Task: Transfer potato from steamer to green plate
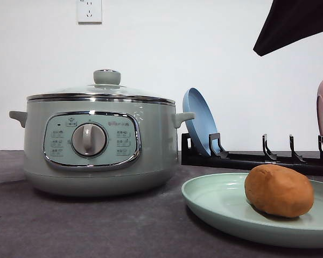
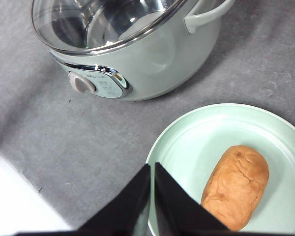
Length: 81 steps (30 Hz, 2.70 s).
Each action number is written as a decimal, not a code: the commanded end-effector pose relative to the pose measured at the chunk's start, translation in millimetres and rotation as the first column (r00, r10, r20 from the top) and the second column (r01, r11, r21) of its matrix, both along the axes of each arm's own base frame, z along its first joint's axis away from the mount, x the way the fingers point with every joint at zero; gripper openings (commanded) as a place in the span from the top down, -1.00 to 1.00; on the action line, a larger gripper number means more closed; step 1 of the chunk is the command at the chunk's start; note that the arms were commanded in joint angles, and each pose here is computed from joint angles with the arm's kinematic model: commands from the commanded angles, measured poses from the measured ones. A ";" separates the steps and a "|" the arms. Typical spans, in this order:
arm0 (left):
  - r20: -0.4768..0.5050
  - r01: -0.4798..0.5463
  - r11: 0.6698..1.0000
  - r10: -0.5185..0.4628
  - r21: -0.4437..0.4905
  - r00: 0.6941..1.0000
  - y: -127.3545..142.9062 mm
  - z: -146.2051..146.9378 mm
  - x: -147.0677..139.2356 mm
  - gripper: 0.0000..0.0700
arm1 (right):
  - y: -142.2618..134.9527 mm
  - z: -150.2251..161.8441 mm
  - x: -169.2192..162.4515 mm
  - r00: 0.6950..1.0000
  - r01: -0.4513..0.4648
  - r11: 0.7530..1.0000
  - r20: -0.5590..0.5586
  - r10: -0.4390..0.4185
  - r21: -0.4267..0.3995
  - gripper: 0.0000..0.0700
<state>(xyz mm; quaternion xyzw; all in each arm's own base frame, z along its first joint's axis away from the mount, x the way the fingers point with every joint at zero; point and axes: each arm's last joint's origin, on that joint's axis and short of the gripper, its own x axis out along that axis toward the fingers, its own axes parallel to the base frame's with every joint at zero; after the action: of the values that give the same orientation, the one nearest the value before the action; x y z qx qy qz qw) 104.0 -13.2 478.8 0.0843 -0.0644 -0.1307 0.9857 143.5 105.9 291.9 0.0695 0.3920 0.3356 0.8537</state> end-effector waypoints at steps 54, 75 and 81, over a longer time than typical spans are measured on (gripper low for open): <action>-0.282 -0.210 0.977 0.208 0.023 0.937 12.0 -329.3 -8.4 1.00 | 1.7 4.1 0.6 1.000 -0.011 1.000 0.021 0.011 0.007 1.00; -0.290 -0.215 0.977 0.204 -0.006 0.935 12.0 -329.4 -8.4 1.00 | 1.7 4.2 0.5 1.000 -0.011 1.000 0.021 0.011 0.007 1.00; -0.290 -0.215 0.977 0.204 -0.006 0.935 12.0 -329.4 -8.4 1.00 | 1.6 4.5 0.1 0.999 -0.016 1.000 0.029 0.015 0.004 1.00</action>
<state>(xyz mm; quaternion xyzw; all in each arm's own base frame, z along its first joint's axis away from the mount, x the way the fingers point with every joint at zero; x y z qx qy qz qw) 94.8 -1.5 157.1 0.0553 0.0731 -0.0363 0.9951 143.5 105.9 292.0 0.0686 0.3915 0.3359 0.8539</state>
